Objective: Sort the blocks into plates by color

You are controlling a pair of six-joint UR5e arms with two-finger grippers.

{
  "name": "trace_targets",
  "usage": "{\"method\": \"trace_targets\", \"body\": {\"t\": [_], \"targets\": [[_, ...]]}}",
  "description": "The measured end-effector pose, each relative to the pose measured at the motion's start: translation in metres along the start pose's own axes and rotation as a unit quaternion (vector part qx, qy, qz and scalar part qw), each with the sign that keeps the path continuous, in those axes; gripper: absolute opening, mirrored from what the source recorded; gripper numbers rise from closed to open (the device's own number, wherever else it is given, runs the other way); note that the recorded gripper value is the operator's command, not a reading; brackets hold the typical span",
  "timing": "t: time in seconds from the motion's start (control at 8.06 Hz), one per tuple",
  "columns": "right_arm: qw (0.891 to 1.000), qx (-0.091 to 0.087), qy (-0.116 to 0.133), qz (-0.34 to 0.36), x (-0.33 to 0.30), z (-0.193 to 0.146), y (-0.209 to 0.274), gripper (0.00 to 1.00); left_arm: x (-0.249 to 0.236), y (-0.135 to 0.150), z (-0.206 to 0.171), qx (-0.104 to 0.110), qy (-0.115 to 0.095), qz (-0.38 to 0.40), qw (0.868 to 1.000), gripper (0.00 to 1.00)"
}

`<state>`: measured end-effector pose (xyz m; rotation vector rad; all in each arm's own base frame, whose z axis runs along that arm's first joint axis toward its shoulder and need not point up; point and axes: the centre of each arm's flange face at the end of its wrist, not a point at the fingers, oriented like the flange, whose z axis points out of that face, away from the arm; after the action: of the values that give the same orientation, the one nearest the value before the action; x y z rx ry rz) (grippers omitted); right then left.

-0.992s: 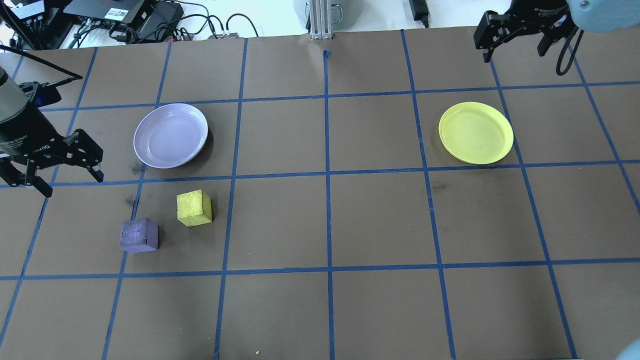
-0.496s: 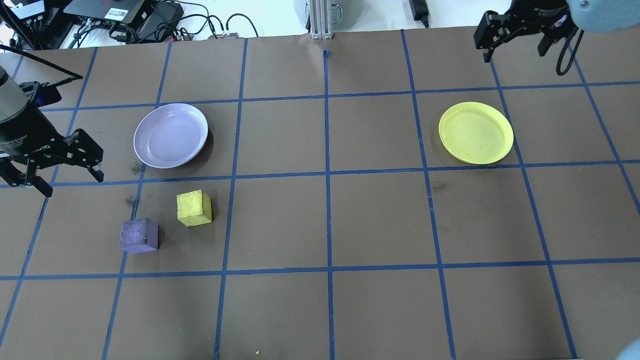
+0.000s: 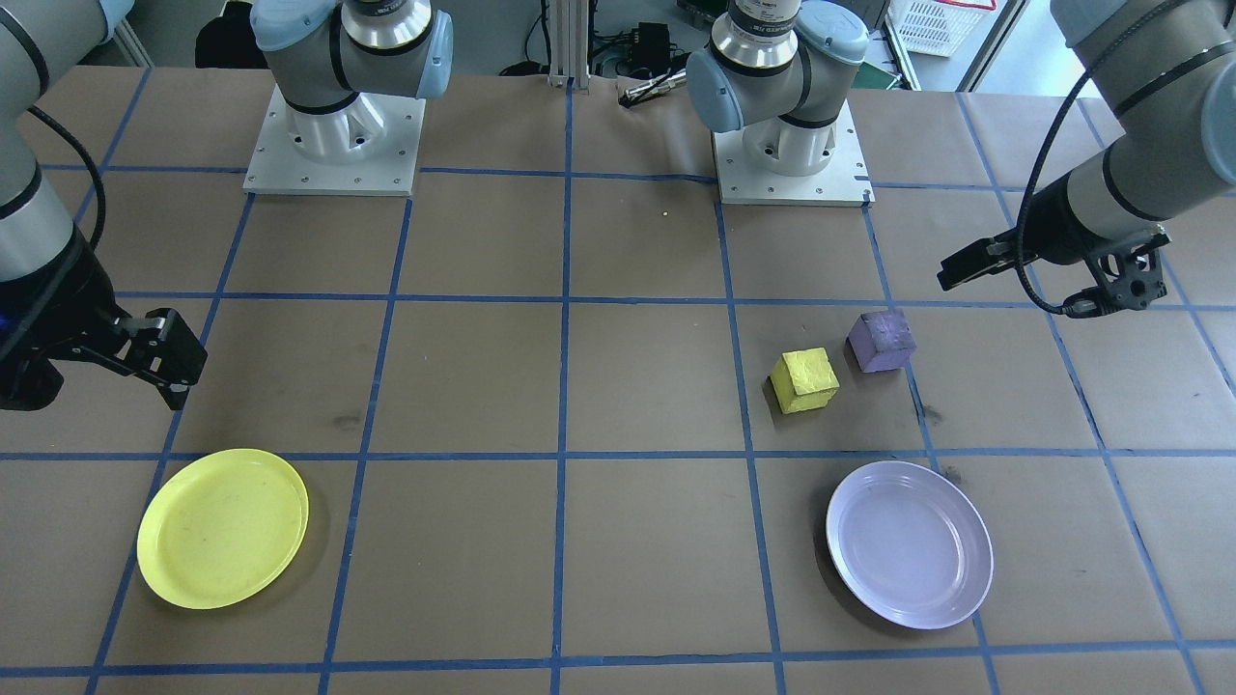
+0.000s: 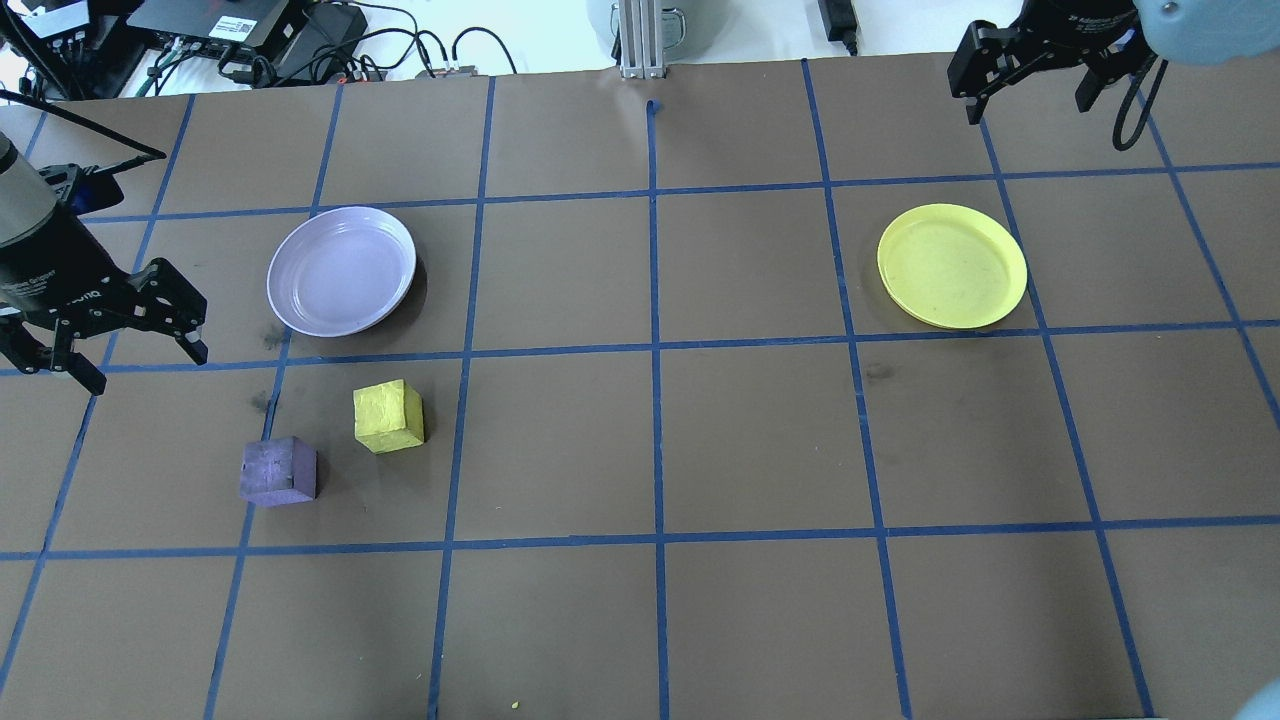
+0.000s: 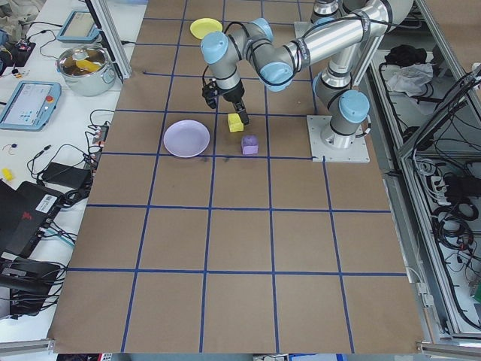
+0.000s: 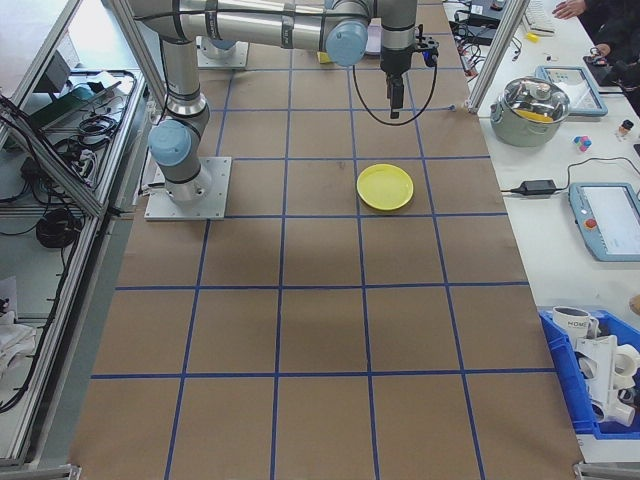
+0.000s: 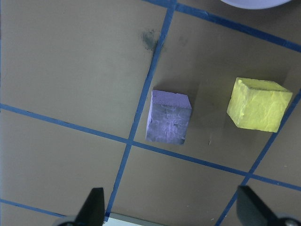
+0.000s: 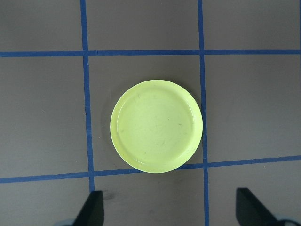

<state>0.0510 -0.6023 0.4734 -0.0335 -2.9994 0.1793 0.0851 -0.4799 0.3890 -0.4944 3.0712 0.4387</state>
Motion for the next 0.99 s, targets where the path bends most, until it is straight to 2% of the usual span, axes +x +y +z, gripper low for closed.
{"method": "trace_targets", "body": {"t": [0.25,0.5,0.99], "targets": [[1.000,0.001,0.000,0.000,0.000,0.000,0.000,1.00,-0.002,-0.006,0.006,-0.003,0.001,-0.001,1.000,1.00],[1.000,0.000,0.003,0.000,0.001,0.000,0.000,1.00,-0.012,-0.023,0.031,-0.012,0.005,-0.012,1.000,1.00],[1.000,-0.001,0.003,-0.003,0.001,-0.001,0.000,1.00,-0.011,-0.032,0.091,-0.042,0.009,-0.037,0.998,1.00]]}}
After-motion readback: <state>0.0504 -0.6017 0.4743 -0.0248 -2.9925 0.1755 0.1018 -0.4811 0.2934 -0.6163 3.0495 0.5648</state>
